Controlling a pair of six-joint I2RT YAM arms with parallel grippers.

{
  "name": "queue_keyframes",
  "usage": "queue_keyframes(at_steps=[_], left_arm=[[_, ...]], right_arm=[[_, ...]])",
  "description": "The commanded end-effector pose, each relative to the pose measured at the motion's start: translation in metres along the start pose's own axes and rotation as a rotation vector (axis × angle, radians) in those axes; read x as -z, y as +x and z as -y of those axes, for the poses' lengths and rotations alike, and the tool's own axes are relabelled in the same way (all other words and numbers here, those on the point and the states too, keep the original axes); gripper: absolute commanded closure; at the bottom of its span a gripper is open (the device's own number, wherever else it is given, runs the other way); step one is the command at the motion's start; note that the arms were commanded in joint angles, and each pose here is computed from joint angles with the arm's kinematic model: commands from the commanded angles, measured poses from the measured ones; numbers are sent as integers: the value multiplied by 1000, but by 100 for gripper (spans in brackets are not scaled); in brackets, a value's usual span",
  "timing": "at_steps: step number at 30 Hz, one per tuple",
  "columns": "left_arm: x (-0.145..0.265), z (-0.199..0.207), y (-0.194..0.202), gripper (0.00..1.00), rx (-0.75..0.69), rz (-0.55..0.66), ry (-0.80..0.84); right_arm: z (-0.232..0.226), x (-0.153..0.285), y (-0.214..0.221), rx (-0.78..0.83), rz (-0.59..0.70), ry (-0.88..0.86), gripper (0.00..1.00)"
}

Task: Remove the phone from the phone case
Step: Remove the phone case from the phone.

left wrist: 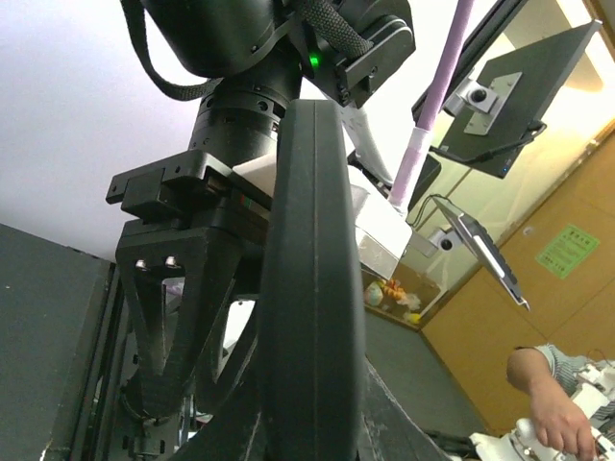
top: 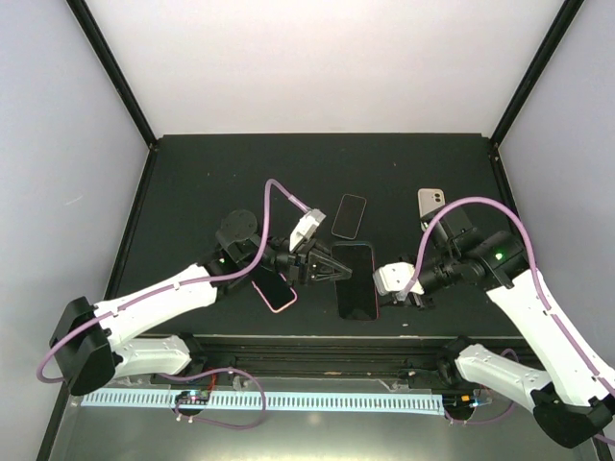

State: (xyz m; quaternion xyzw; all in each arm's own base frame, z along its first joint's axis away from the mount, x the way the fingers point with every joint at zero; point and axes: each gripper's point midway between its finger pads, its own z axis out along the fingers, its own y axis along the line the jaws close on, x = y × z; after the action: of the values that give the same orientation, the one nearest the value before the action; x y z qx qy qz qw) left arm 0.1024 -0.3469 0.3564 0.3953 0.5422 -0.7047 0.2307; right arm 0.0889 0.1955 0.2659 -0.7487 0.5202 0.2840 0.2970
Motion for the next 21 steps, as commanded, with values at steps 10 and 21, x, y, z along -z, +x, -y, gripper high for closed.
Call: queue_keyframes(at_steps=[10,21], left_arm=[[9,42,-13,98,-188,52,8],[28,16,-21,99,-299,148,-202]], right_arm=[[7,1,-23,-105,123,-34,43],[10,0,-30,-280,217,29,48]])
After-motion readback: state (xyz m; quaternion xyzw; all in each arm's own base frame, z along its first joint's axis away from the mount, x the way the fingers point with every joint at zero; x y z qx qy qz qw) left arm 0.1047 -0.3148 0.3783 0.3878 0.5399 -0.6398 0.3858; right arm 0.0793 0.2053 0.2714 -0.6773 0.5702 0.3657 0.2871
